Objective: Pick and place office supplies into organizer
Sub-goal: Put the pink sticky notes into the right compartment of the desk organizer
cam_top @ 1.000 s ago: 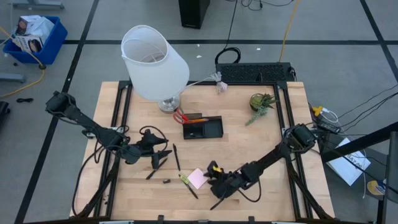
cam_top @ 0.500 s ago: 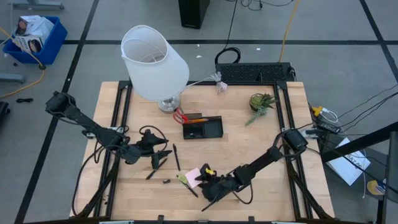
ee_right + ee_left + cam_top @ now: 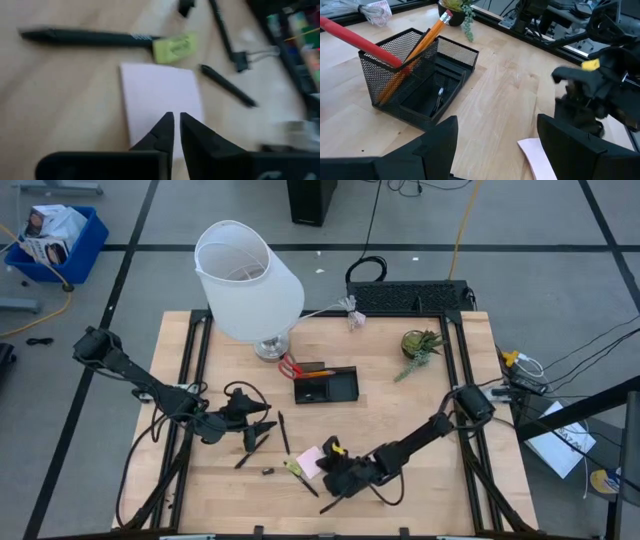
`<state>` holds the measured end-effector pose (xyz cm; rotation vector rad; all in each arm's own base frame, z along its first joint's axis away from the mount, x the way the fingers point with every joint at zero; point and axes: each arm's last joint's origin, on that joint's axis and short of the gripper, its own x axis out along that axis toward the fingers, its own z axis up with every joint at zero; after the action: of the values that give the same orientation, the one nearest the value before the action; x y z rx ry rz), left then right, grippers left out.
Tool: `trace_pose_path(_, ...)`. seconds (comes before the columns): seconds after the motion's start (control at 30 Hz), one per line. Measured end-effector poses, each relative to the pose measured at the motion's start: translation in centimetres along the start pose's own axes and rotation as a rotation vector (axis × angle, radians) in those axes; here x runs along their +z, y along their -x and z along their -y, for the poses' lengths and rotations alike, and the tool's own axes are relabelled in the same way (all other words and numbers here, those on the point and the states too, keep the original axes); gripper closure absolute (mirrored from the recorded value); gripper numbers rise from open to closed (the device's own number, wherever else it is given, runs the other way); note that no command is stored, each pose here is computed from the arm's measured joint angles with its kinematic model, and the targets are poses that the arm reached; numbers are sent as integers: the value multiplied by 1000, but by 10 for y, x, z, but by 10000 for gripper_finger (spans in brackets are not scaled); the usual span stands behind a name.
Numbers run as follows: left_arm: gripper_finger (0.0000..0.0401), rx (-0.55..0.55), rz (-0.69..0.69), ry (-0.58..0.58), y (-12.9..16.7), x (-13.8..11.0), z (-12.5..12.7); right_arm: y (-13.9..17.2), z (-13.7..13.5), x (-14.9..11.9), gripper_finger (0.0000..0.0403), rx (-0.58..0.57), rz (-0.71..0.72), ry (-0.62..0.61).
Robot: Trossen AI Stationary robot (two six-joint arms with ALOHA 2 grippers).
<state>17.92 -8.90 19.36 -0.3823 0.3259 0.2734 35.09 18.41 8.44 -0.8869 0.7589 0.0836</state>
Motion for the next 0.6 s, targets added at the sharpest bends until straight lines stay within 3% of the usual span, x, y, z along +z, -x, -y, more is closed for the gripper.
trace_pose_path(0.1,128,0,-1,-4,0,0,0,17,4,10,362,-79,26,17)
trace_pose_path(0.27,127,1,-2,-4,0,0,0,41,9,21,311,-23,92,-65)
trace_pose_path(0.47,127,0,-1,-2,0,0,0,28,2,13,230,70,64,-110)
trace_pose_path(0.6,127,-3,3,3,0,0,0,20,2,10,198,87,63,-104)
